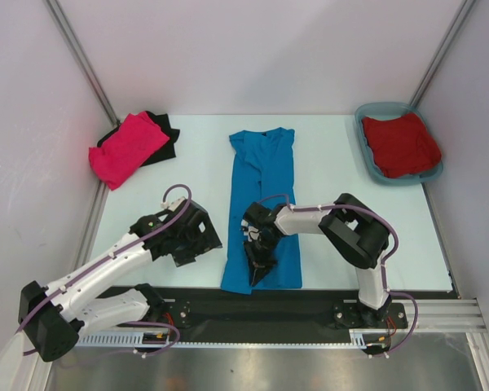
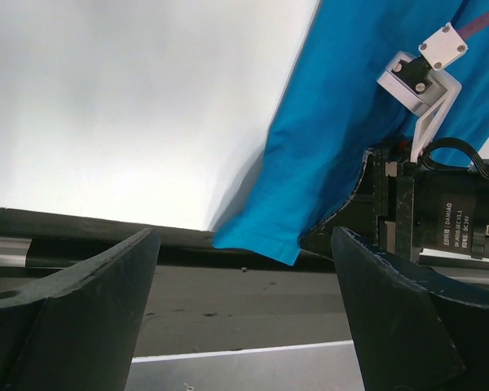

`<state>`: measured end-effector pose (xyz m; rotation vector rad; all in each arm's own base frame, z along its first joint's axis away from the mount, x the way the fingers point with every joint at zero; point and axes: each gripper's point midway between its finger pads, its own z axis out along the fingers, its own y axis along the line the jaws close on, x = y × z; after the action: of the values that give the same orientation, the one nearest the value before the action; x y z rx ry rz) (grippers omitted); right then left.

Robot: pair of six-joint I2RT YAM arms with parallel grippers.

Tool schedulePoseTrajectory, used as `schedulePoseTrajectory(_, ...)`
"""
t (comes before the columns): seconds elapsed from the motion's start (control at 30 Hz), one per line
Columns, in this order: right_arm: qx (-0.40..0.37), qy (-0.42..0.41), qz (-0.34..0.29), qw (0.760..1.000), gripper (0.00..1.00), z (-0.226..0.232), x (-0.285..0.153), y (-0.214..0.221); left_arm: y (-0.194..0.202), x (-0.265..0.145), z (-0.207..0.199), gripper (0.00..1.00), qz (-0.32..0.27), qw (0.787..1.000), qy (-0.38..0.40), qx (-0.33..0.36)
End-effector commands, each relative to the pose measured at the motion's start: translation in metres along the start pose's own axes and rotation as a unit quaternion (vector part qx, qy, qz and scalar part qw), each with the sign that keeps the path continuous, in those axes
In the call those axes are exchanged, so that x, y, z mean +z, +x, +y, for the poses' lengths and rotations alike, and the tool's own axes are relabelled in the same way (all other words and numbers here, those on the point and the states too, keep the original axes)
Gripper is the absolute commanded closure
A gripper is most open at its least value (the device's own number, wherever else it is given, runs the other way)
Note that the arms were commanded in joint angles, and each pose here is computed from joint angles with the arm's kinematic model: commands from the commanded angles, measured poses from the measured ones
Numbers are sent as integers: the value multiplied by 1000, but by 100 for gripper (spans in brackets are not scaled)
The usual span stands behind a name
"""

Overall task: Fold and stack the t-shirts
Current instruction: Fold the tshirt

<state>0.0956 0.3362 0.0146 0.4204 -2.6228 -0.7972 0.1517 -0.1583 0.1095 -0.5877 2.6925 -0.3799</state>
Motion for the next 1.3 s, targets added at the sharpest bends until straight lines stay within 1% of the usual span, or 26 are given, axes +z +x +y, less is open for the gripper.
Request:
schedulePoseTrajectory(0.0,-29,68,-55,996,89,-28,17,-28,-12,-10,-16,7,-18,999,26,-9)
schedulePoseTrajectory(0.03,-29,69,-55,996,94,-28,17,-28,-12,-9,-16,7,-17,999,26,-9)
schedulePoseTrajectory(0.13,-29,76,-63,995,100,-29,13,-29,-11,-9,-17,7,-16,999,27,-8)
schedulePoseTrajectory(0.57,-68,60,-86,992,100,4,-23,-18,-10,-5,-20,7,-11,999,29,-5)
schedulePoseTrajectory(1.0,-84,86,-87,989,100,8,-40,-4,-9,-2,-22,7,-7,1000,29,-3)
schedulePoseTrajectory(1.07,-85,88,-81,989,100,6,-40,1,-9,-2,-22,7,-7,1000,29,-4)
schedulePoseTrajectory(1.27,-76,107,-26,991,100,-7,-26,18,-9,0,-24,7,-5,1000,30,0)
